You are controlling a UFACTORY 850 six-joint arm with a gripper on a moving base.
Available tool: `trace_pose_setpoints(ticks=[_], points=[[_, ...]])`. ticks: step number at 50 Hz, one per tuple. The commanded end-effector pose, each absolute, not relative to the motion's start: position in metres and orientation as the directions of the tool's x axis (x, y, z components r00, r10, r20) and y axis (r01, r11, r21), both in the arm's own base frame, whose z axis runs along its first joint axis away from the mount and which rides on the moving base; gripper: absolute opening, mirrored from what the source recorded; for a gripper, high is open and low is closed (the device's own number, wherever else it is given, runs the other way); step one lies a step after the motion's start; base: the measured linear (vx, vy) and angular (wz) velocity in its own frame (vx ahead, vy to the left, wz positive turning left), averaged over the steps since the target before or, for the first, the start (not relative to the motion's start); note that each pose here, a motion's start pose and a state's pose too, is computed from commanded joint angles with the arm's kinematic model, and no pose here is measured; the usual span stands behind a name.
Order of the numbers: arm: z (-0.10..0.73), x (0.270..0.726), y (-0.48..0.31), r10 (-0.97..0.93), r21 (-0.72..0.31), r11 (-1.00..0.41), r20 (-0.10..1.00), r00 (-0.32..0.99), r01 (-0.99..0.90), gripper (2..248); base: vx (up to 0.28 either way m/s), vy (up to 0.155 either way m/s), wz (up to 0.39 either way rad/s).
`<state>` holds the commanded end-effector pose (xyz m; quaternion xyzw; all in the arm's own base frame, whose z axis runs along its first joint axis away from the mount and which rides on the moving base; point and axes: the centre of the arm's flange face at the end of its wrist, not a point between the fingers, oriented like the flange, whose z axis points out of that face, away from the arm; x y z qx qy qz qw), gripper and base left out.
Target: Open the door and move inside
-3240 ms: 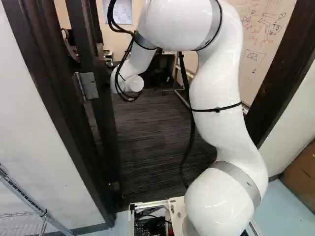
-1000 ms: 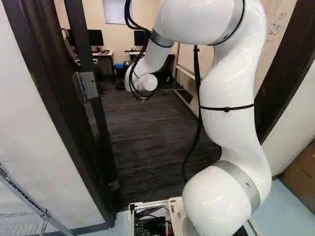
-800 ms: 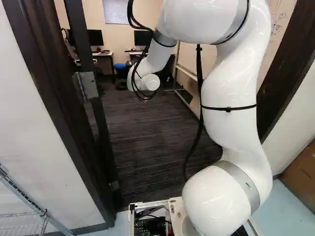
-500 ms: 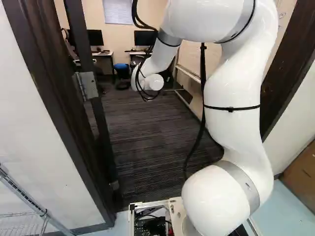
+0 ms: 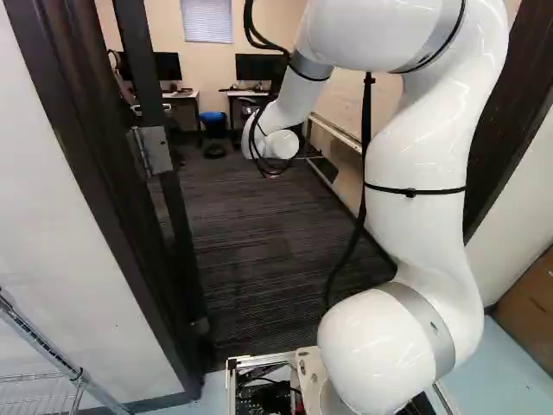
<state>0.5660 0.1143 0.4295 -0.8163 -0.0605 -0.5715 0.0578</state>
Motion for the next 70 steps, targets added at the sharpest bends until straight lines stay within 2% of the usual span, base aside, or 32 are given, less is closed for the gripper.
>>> trace_pose_setpoints(ticks=[39,70], points=[[0.430,0.559,0.080,0.015,-0.024,-0.994,0.939,0.343,0.109,247,0.000,0.000,0.000],[0.428,0.520,0.064,0.013,-0.020,-0.995,0.940,0.341,0.093,247,0.000,0.000,0.000]])
